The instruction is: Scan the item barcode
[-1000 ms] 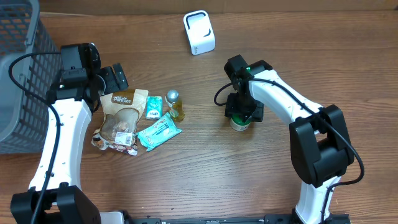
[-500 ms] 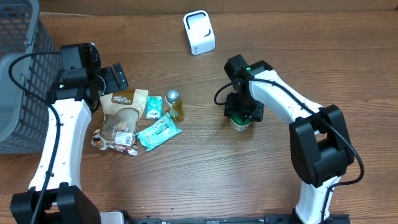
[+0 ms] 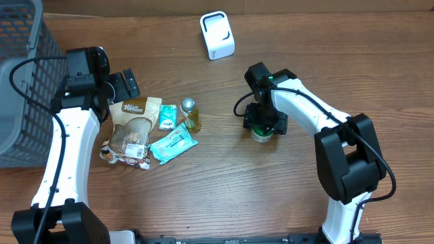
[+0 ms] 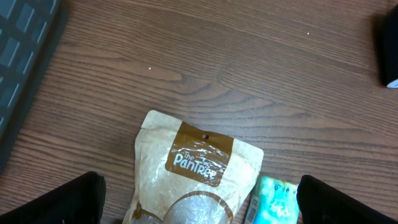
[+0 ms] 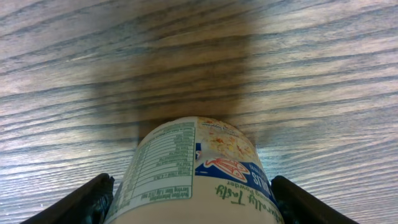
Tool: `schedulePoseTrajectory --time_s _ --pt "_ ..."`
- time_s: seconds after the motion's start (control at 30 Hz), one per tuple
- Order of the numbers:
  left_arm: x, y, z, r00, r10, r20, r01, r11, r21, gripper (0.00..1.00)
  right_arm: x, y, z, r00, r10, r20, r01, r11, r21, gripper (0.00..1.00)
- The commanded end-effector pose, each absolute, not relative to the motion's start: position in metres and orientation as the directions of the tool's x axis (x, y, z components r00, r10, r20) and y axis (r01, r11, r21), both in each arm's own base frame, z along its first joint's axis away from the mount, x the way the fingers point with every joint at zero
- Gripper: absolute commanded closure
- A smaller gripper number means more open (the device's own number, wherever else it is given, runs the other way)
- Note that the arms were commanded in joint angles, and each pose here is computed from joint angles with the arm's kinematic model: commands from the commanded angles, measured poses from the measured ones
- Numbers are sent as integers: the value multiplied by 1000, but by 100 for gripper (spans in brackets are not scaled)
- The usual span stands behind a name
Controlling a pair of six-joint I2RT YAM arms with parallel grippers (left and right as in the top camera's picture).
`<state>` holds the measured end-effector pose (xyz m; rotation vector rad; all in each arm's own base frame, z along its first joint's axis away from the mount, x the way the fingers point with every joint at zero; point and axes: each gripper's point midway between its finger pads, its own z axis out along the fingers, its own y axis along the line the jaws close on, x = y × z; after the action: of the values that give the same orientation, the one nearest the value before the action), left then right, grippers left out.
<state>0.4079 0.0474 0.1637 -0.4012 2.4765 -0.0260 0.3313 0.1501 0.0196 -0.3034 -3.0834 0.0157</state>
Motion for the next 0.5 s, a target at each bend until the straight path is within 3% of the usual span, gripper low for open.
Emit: schedulePoseTrajectory --time_s 0.0,0.47 --pt "410 46 165 -760 -286 -584 -270 956 -117 0 336 150 21 -980 197 28 196 980 -13 22" --pt "410 46 165 -760 -285 -584 -269 956 -117 1 337 141 21 -981 192 9 192 980 -61 27"
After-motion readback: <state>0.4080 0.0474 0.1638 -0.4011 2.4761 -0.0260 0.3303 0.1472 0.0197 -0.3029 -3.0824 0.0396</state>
